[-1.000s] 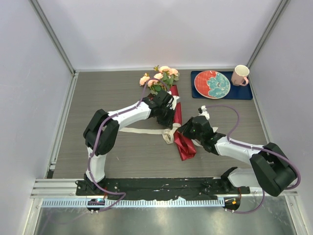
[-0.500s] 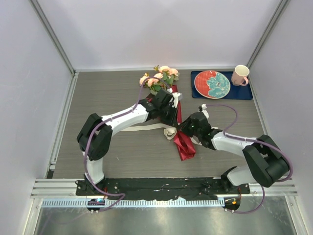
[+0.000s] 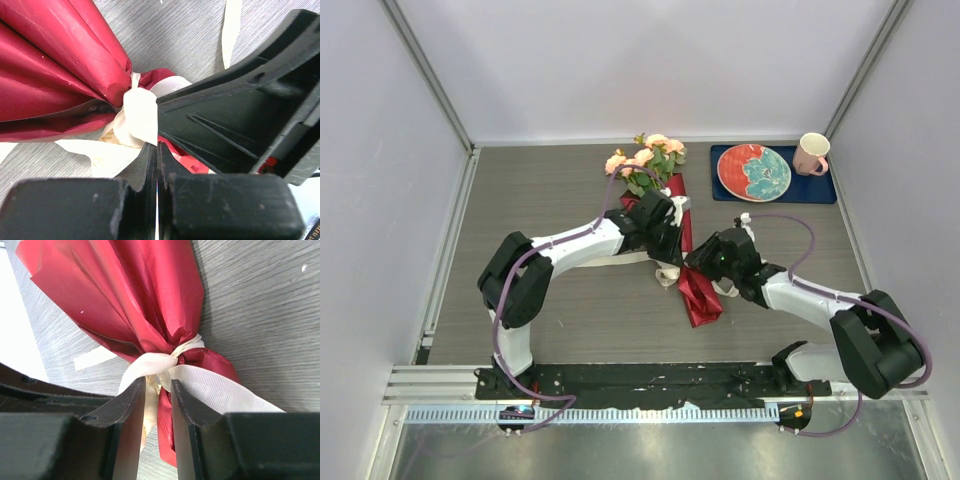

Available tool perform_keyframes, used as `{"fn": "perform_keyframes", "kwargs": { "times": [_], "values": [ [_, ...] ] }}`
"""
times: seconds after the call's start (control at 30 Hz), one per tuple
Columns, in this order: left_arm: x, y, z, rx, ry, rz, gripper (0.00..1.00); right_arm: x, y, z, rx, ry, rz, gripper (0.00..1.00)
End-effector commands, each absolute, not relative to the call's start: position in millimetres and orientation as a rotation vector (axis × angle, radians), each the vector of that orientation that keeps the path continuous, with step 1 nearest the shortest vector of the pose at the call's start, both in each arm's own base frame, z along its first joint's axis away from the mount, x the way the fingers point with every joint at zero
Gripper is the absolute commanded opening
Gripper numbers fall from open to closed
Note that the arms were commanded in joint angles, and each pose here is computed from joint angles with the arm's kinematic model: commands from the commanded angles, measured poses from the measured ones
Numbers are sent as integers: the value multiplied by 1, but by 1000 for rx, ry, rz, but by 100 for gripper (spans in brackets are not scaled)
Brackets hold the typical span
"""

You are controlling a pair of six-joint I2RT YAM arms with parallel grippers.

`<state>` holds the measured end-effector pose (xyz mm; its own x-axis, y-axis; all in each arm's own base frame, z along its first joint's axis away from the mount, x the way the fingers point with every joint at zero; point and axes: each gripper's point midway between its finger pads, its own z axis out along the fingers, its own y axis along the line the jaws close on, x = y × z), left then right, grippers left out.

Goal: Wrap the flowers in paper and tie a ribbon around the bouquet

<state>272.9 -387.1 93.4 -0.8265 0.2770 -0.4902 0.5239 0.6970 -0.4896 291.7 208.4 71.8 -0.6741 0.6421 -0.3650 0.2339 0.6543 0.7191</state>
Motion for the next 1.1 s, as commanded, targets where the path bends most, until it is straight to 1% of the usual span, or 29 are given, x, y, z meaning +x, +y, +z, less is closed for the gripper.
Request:
{"fn": "perform_keyframes", "kwargs": {
  "times": [0.0,0.17,0.27,0.37,0.4,0.47,0.53,0.63,0.73,0.77,0.87,0.93,0.97,1.0,1.03,1.07],
  "values": [
    [275,-396,111,630,2456,-947,0,279,198,77,622,2284,817,34],
    [274,-395,110,627,2458,-953,0,272,193,92,607,2257,832,36],
    [272,-394,110,622,2457,-955,0,271,192,102,642,2242,852,41],
    [272,-392,108,617,2461,-950,0,275,192,105,714,2232,878,47],
    [271,-393,109,619,2459,-952,0,275,195,105,760,2232,905,53],
    [271,-392,108,617,2461,-951,0,274,200,96,803,2259,929,58],
    [271,-392,107,617,2463,-951,0,280,213,104,818,2234,1028,58],
    [270,-392,107,615,2468,-958,0,283,223,98,856,2237,1096,53],
    [268,-392,107,620,2466,-964,0,285,224,93,885,2237,1099,45],
    [267,-392,107,620,2468,-969,0,285,224,92,895,2234,1101,34],
    [267,-391,106,628,2466,-963,0,287,223,93,902,2218,1103,17],
    [266,-390,104,631,2473,-961,0,284,220,90,908,2228,1085,17],
    [265,-390,104,636,2473,-965,0,283,219,88,911,2231,1083,9],
    [265,-390,104,638,2475,-965,0,282,219,87,912,2232,1082,5],
    [265,-390,106,641,2472,-963,2,280,218,84,917,2236,1076,0],
    [264,-389,109,644,2468,-961,9,279,217,83,918,2240,1075,0]
  ]
}}
